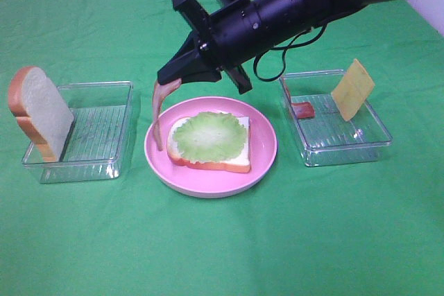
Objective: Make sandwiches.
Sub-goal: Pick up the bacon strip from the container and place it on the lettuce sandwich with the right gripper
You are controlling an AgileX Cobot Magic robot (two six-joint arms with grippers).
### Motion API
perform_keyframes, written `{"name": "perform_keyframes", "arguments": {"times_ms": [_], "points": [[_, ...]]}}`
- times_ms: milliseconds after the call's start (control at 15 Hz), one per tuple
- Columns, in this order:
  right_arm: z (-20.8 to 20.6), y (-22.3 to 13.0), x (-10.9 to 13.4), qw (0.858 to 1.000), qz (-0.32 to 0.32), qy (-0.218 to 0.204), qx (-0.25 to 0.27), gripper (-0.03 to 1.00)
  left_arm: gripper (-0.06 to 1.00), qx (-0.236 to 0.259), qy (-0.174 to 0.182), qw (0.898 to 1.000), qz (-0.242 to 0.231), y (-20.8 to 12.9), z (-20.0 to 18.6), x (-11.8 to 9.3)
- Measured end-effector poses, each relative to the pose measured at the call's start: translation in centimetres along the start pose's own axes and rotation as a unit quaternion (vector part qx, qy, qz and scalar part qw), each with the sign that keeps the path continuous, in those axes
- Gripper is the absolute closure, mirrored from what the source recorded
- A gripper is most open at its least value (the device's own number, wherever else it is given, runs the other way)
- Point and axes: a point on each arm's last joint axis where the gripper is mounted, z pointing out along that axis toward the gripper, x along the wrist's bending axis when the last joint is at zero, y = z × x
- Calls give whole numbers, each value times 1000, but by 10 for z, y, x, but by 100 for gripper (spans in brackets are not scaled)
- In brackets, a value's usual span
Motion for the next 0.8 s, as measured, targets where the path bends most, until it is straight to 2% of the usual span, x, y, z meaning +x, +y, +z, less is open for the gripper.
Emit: {"name": "perform_keyframes", "arguments": {"times_ms": [133, 333, 600, 800], "points": [[15, 2, -6, 1000, 0, 16, -10, 97, 17, 0, 0, 1000, 0, 0, 0, 0], [13, 8, -13, 999, -3, 5, -38, 97, 17, 0, 0, 1000, 0, 0, 0, 0], [-16, 16, -42, 997, 23, -63, -41, 97, 17, 0, 0, 1000, 0, 0, 0, 0], [-21, 13, -54, 992, 30, -119, -18, 97, 17, 0, 0, 1000, 0, 0, 0, 0]]}}
